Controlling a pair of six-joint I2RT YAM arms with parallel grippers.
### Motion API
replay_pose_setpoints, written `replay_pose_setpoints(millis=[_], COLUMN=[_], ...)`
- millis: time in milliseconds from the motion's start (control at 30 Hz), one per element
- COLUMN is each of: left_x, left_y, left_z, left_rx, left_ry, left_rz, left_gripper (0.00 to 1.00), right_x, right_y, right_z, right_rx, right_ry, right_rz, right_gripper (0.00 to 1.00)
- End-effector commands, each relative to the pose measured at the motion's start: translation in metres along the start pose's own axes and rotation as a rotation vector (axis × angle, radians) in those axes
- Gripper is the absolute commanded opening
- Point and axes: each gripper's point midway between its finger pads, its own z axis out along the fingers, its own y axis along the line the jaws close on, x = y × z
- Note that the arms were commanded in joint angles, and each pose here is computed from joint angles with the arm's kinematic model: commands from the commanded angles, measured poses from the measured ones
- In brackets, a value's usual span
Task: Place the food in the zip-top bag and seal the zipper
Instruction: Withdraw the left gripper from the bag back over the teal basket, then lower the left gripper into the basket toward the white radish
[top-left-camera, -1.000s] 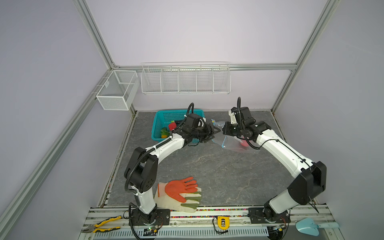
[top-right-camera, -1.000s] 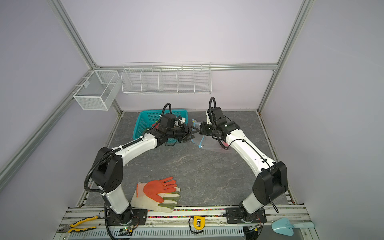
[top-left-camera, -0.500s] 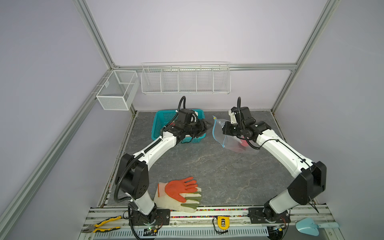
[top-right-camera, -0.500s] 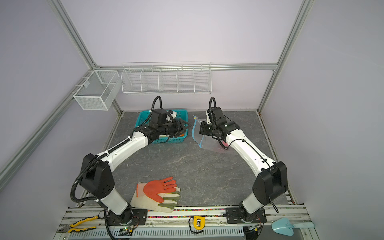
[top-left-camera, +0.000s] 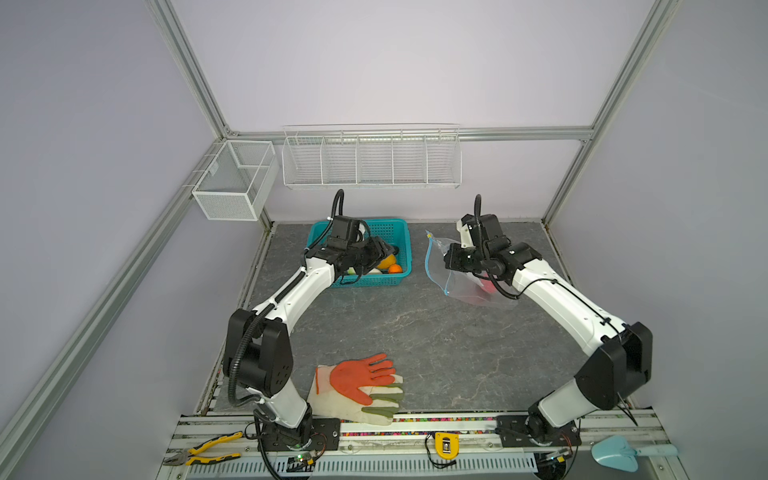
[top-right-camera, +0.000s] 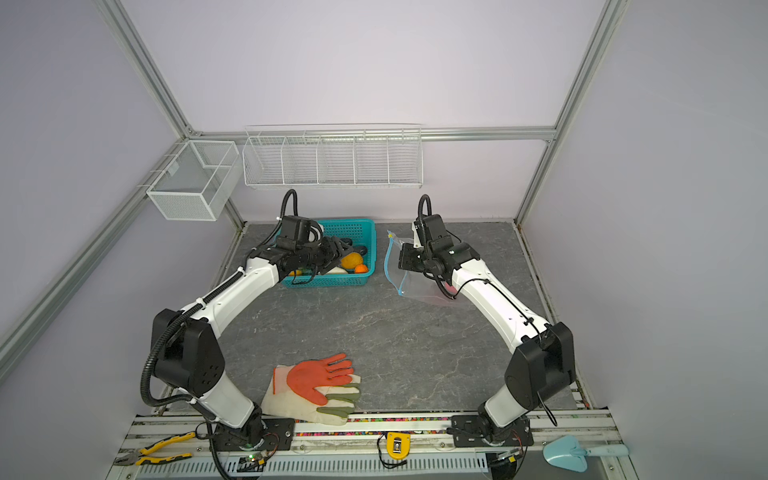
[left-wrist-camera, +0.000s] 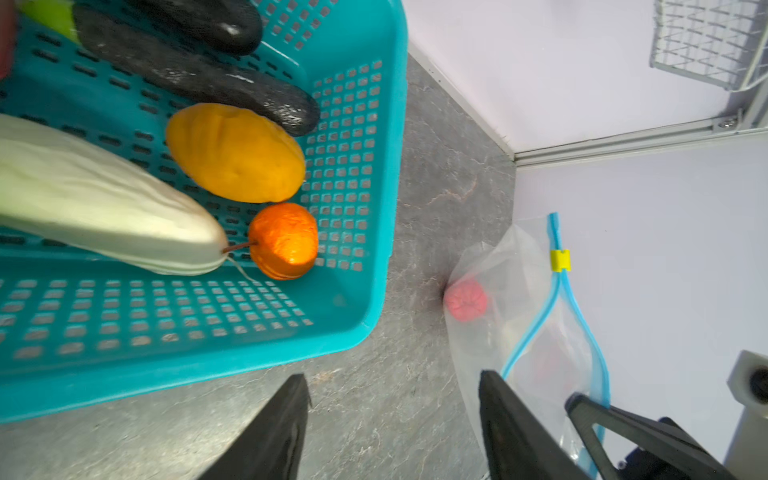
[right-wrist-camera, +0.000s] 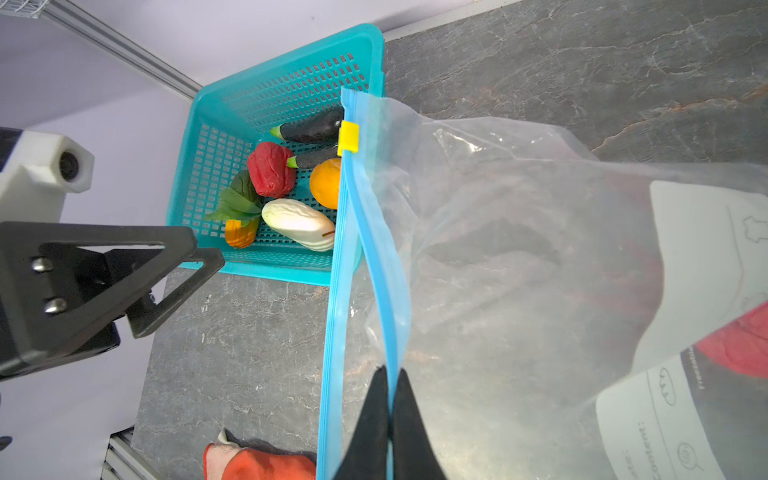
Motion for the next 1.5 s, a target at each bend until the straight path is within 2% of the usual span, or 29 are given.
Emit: replay_pose_setpoints(millis=[0, 467, 1067, 1467], left_x=[-0.007, -0.030, -0.033, -0.042], left_y=[0.031, 0.105, 0.140, 0.152], left_z=[-0.005, 0.002, 0.036, 0.049], left_rx=[-0.091, -0.247, -0.365, -0.403], left_ry=[-0.012, -0.005, 0.083, 0.077], left_rz=[-0.024, -0.181, -0.229, -0.262], left_gripper=[0.66, 0.70, 0.71, 0.68], right_x=[0.003, 0.003, -0.006, -0.010], right_y=[0.002, 0.002, -0.006, -0.004], right_z=[0.006, 0.017, 0.023, 0.022], right_rx=[-0.019, -0.029, -0.043, -0.059], right_ry=[0.008, 0.030, 0.030, 0.029], right_rz=[-0.021, -0.026, -0.001, 0.006], right_gripper=[0.06, 0.06, 0.06, 0.06])
